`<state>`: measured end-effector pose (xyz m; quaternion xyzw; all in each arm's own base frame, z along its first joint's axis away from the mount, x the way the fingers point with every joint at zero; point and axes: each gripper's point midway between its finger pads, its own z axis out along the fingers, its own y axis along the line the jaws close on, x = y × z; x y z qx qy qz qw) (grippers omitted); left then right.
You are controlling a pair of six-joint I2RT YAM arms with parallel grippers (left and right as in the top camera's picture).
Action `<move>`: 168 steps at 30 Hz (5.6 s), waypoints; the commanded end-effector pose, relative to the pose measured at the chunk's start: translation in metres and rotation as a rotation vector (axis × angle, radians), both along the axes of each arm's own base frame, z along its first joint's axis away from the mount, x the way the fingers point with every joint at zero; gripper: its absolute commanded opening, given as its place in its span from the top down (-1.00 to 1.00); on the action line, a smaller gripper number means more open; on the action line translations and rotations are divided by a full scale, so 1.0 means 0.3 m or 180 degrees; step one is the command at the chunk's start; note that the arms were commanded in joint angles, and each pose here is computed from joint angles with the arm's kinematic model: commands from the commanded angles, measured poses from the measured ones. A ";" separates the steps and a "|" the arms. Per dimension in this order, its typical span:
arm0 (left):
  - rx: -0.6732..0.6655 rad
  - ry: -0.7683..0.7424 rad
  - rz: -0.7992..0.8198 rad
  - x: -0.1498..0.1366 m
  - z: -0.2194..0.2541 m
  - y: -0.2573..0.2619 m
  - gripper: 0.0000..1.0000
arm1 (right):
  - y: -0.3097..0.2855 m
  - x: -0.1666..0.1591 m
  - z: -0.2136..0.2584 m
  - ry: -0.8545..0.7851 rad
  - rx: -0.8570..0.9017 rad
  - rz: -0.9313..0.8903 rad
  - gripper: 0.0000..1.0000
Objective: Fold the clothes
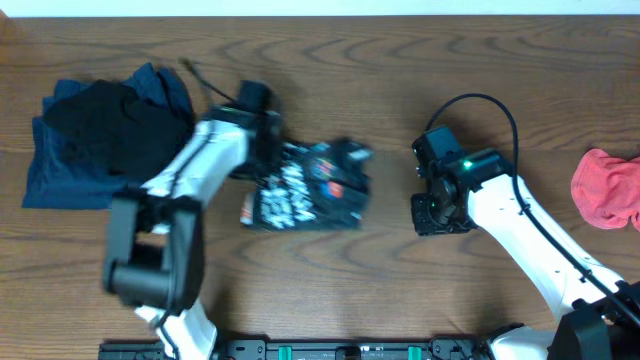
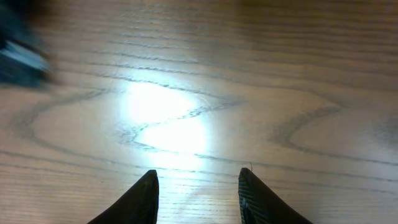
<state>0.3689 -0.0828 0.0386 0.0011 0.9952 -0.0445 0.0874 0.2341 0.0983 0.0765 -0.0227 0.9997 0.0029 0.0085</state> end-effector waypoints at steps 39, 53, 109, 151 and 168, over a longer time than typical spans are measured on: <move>0.2002 -0.2193 0.0928 0.179 0.709 0.872 0.88 | -0.027 0.059 0.020 -0.0205 0.0012 -0.0222 0.18; 0.1627 -0.1972 0.1386 0.176 0.510 1.086 0.14 | -0.028 0.056 0.020 -0.0195 0.0009 -0.0222 0.17; -0.0067 -0.2189 0.0118 -0.356 0.775 0.180 -0.96 | -0.412 0.202 0.642 -0.2940 -0.0062 -0.0891 -0.99; -0.0138 -0.2773 0.0133 -0.421 0.857 0.187 -0.96 | -0.428 -0.185 0.428 -0.2329 -0.0261 -0.0914 -0.98; -0.0138 -0.2775 0.0133 -0.421 0.858 0.187 -0.96 | -0.268 -0.024 0.329 -0.4208 0.0482 -0.0042 -0.98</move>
